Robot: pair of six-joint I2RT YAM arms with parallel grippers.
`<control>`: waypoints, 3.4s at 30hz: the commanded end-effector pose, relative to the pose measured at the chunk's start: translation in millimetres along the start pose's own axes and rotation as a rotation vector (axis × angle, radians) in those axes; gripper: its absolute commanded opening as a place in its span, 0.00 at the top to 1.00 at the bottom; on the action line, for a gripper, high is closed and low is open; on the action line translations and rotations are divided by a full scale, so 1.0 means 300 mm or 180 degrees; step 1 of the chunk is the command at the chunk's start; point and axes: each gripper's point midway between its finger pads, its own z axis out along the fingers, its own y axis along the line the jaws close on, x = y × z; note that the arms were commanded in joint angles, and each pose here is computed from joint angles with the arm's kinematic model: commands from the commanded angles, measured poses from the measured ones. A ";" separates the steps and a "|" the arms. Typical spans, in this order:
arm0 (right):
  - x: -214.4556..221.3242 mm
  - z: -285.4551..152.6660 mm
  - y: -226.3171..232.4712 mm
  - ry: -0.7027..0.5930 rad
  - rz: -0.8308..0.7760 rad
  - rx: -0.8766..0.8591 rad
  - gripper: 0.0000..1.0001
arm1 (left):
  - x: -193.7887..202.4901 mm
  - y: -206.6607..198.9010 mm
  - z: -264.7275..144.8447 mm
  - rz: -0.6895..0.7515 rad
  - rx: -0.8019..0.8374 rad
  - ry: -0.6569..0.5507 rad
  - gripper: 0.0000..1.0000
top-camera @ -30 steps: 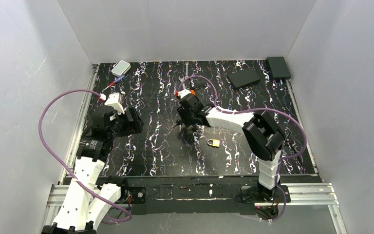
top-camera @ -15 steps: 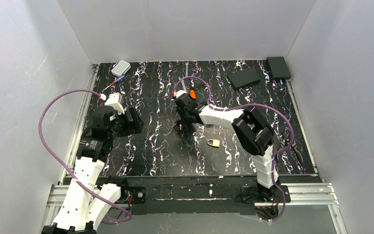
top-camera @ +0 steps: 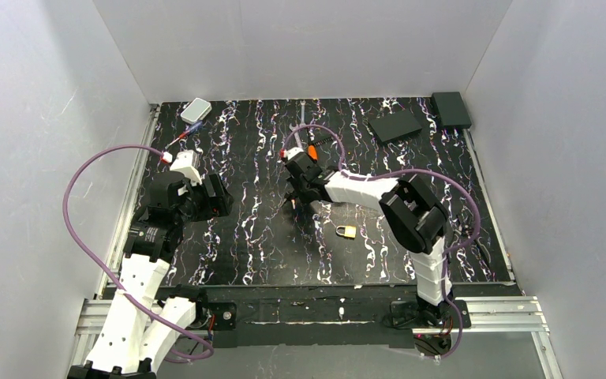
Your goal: Unlock with the key
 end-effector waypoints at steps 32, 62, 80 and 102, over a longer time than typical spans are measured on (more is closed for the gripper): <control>-0.162 -0.921 0.198 -0.2061 0.1400 -0.2674 0.99 | 0.143 -0.402 -0.021 -0.3212 0.1733 0.0522 0.31; -0.121 -1.035 0.199 -0.2631 0.1195 -0.2994 0.99 | 0.230 -0.663 0.061 -0.4116 0.1250 0.1205 0.49; -0.071 -1.019 0.213 -0.2686 0.1089 -0.3070 0.99 | 0.229 -0.725 0.048 -0.4015 0.1287 0.1318 0.59; -0.039 -0.971 0.224 -0.2660 0.0925 -0.3016 0.99 | 0.215 -0.723 0.034 -0.4032 0.1332 0.1282 0.72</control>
